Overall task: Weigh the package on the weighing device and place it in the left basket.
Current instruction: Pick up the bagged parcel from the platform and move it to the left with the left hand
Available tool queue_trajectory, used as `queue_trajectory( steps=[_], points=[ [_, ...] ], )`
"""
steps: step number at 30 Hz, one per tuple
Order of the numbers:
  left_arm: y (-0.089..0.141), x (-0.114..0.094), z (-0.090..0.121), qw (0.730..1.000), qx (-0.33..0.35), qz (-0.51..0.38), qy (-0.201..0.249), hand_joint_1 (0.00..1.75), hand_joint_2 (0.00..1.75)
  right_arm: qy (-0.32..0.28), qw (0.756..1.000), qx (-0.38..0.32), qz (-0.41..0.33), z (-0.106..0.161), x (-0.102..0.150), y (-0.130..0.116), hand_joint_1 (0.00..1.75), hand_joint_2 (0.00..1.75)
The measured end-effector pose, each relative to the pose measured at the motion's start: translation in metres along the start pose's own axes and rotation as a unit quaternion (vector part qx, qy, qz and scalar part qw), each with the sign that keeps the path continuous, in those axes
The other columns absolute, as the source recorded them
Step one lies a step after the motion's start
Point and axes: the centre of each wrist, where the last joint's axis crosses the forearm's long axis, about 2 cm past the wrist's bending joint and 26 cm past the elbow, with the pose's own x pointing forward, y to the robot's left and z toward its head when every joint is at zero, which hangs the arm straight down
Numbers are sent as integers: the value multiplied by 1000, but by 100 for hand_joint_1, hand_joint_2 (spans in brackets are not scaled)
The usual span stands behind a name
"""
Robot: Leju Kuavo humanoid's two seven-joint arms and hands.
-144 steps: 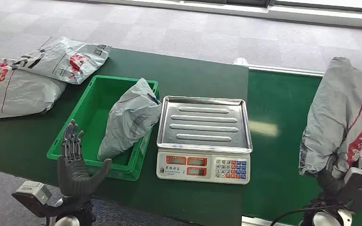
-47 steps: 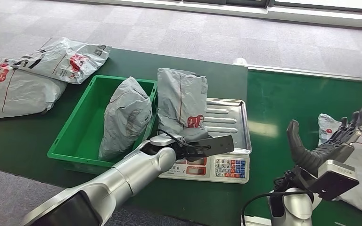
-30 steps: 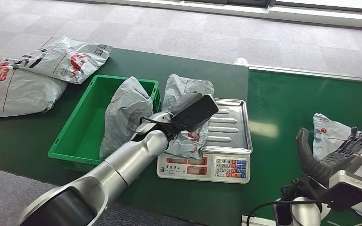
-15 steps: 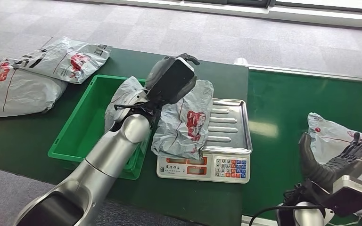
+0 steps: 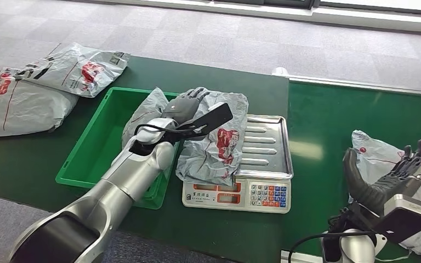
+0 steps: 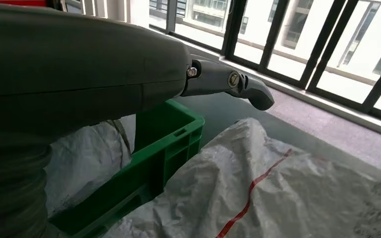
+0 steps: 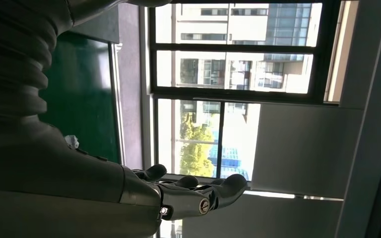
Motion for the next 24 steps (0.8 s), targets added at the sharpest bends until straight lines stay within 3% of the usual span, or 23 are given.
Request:
queue_trajectory(
  steps=[9, 10, 13, 14, 18, 24],
  points=[
    [-31, -12, 5, 991, -106, -62, 49, 1, 175, 3, 1000, 9, -3, -7, -6, 12, 0, 175],
    [-32, -12, 6, 990, -115, -68, 52, 25, 175, 3, 1000, 9, -3, -7, -6, 13, 0, 175],
    [-37, -12, 7, 984, -147, -84, 57, 155, 175, 5, 1000, 11, -4, -8, -8, 15, 0, 175],
    [-38, -12, 7, 983, -155, -85, 56, 175, 175, 5, 1000, 11, -4, -8, -8, 16, 0, 175],
    [-42, -14, 9, 984, -162, -65, 45, 175, 175, 7, 1000, 10, -4, -9, -10, 19, 0, 175],
    [-46, -21, 13, 993, -110, 16, 41, 175, 175, 13, 1000, 9, -2, -7, -10, 19, 0, 175]
  ],
)
